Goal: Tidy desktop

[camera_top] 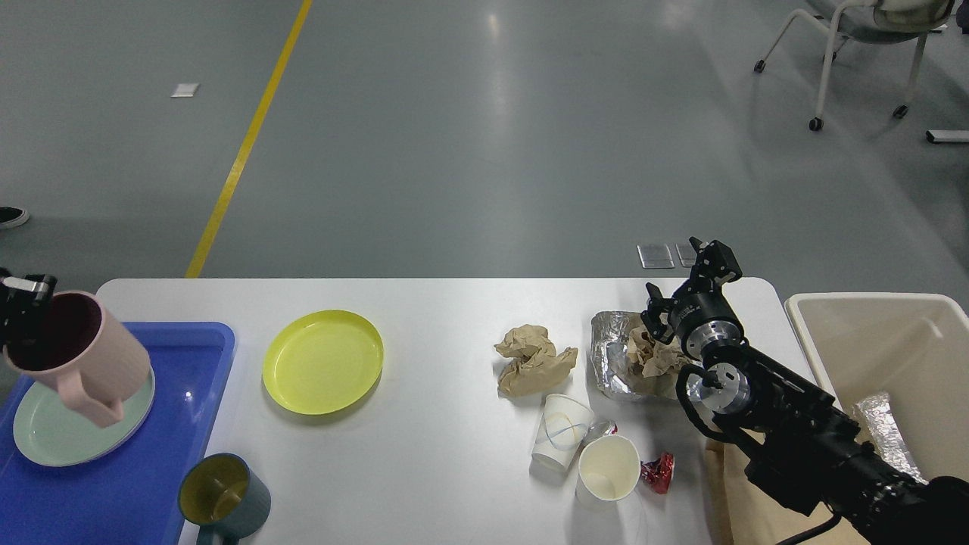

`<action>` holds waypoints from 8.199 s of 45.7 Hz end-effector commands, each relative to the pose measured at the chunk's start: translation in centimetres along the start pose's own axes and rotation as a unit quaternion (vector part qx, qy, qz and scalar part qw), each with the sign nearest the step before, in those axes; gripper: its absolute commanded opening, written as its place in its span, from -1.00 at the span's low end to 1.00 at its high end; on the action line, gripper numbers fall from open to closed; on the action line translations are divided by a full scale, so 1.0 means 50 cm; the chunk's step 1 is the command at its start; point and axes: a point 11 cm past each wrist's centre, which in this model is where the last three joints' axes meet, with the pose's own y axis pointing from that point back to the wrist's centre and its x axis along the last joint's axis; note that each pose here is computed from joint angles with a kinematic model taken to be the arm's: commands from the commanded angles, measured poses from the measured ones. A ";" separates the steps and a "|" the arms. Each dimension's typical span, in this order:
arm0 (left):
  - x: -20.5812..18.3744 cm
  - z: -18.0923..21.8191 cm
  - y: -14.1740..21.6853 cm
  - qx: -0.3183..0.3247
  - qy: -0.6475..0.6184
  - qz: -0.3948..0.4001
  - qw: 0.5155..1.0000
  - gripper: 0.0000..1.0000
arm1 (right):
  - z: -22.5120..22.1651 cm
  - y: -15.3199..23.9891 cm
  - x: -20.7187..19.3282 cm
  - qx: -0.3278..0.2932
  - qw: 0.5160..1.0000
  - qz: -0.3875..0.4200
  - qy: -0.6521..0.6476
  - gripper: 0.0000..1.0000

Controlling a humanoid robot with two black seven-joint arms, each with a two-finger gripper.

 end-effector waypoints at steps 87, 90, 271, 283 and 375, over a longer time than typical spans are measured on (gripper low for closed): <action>-0.041 -0.159 -0.277 -0.007 0.094 -0.025 0.995 0.92 | 0.000 0.000 -0.001 0.000 1.000 0.000 -0.001 1.00; -0.017 -0.143 -0.224 0.002 0.083 -0.026 0.996 0.92 | -0.001 0.000 -0.001 0.001 1.000 0.000 -0.001 1.00; -0.147 0.282 -0.445 -0.017 -0.024 0.011 1.000 -0.82 | -0.001 0.000 0.000 0.001 1.000 0.000 0.000 1.00; -0.142 0.281 -0.411 -0.024 -0.020 -0.024 0.999 -0.88 | -0.001 0.000 0.000 0.001 1.000 0.000 0.000 1.00; -0.036 -0.231 -0.245 0.015 0.124 -0.005 0.992 -0.90 | 0.000 0.000 -0.001 -0.001 1.000 -0.001 0.000 1.00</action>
